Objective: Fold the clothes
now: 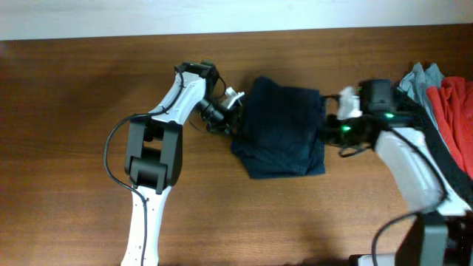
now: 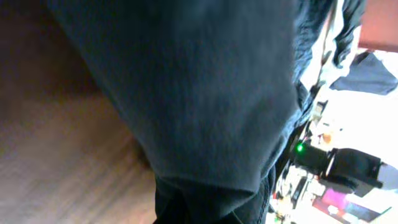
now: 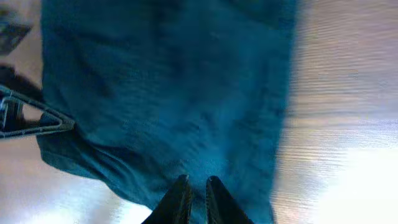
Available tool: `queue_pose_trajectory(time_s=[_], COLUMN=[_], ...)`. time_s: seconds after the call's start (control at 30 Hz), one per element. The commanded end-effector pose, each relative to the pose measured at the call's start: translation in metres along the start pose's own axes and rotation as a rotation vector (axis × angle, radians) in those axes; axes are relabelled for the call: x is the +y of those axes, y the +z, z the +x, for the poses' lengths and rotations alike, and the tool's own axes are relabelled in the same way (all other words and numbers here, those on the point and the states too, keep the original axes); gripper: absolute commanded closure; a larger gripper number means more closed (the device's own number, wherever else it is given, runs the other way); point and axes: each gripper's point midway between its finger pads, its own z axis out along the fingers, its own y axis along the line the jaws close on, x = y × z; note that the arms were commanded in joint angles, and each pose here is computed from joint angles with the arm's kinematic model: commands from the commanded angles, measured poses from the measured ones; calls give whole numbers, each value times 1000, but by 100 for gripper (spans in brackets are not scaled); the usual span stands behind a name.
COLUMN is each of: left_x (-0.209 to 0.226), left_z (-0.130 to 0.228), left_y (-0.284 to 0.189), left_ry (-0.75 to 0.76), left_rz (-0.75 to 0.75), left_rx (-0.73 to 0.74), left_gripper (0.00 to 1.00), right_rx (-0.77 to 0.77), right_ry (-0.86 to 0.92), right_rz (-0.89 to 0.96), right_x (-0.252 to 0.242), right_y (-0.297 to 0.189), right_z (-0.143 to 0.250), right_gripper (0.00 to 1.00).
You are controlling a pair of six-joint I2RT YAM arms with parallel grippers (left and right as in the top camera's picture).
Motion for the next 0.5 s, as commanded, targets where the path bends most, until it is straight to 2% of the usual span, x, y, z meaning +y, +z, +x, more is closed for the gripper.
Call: queue_pose_trajectory(time_s=[0.0,0.1,0.17,0.23,0.3,0.33,0.47], left_x=[-9,2,15,27,38,47,71], left_z=[12,11,9,8,9,10,15], left_y=[33,47,47,41,32,23,-1], left_ry=[76,19,-55,-134,-196,-234,-309], left_rz=[-60,-214,-325,-389,-426,-439,-469], left_rx=[104,125,114,97,82,71,51], left_gripper=[99,99,99,99,99,99,99], right_rx=[105,159,186,216,234,252,277], right_ry=[-162,-302,-324,-201,-97,14,171], right_rz=[-57,-138,-97,94,233,347,420], right_x=[27,49,43,3,-30,-62,-105], right_y=[41,76,98,115,119,115,99], right_z=[19,32,37,41,45,50,55], right_gripper=[85,89,89,96,96,96,96])
